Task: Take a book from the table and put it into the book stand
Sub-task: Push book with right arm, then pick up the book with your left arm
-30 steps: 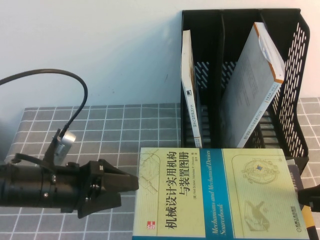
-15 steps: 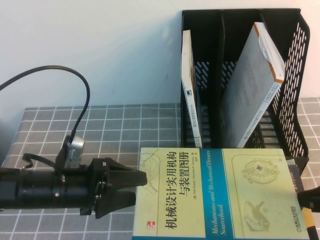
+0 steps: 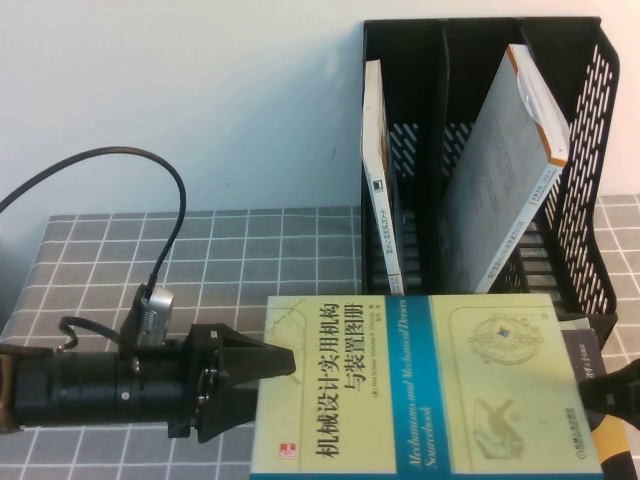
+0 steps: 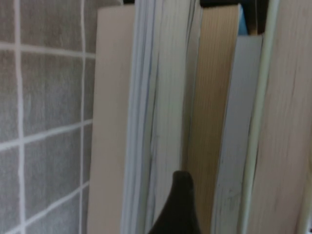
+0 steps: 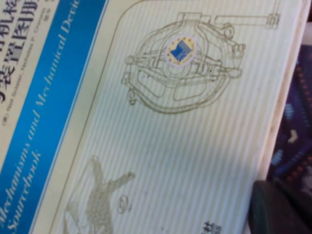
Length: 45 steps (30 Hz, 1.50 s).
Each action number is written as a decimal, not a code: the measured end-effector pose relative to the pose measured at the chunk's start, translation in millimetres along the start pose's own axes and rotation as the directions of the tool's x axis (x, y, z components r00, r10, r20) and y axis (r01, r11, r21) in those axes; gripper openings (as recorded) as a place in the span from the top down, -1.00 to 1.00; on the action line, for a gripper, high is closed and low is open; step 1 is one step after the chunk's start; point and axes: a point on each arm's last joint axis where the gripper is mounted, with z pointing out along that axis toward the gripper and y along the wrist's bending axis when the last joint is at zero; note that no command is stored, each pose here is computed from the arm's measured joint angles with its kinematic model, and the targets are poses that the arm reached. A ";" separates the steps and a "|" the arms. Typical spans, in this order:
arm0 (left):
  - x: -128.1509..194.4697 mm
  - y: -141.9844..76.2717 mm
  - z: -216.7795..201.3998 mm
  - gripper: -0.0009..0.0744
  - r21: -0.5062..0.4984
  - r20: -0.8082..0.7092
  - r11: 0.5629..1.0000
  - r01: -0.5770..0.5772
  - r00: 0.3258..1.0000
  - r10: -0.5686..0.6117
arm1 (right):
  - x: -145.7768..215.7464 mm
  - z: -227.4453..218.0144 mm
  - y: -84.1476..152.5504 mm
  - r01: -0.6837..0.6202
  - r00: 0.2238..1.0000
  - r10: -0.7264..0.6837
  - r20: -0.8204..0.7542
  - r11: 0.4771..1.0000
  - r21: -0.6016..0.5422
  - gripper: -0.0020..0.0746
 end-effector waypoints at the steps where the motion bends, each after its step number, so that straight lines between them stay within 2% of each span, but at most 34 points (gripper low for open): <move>1: -0.8 0.1 0.2 -0.53 0.005 0.008 1.000 0.001 1.000 -0.001 | 0.0 2.7 0.7 -0.003 1.000 0.003 -0.003 1.000 -0.008 0.95; 18: -2.4 -0.3 0.4 -0.50 0.009 0.015 1.000 -0.004 1.000 0.004 | -1.8 14.0 5.3 -0.016 1.000 0.017 0.004 0.998 -0.062 0.95; 21: -2.4 -0.3 0.4 -0.36 0.009 0.015 1.000 -0.004 1.000 0.004 | -1.9 14.0 5.4 -0.016 1.000 0.016 0.005 0.998 -0.063 0.95; 27: -1.3 0.6 0.4 0.25 -0.001 0.003 0.999 -0.039 0.999 0.039 | -2.0 14.0 5.4 -0.009 1.000 0.010 0.007 0.998 -0.063 0.95; 34: -1.6 -1.8 -2.6 0.26 0.000 0.007 0.999 -0.046 0.999 0.046 | -2.3 13.6 5.8 0.035 0.999 -0.034 0.013 0.997 -0.062 0.95; 38: 0.4 -15.3 -10.5 0.30 -0.009 0.019 0.998 -0.067 0.998 0.068 | -5.5 3.2 11.6 0.093 0.994 -0.089 0.065 0.994 -0.052 0.95; 45: 15.1 -66.6 -33.7 0.44 0.004 0.076 0.989 -0.145 0.987 0.144 | -14.6 -43.2 27.5 0.224 0.930 -0.241 0.279 0.970 0.093 0.95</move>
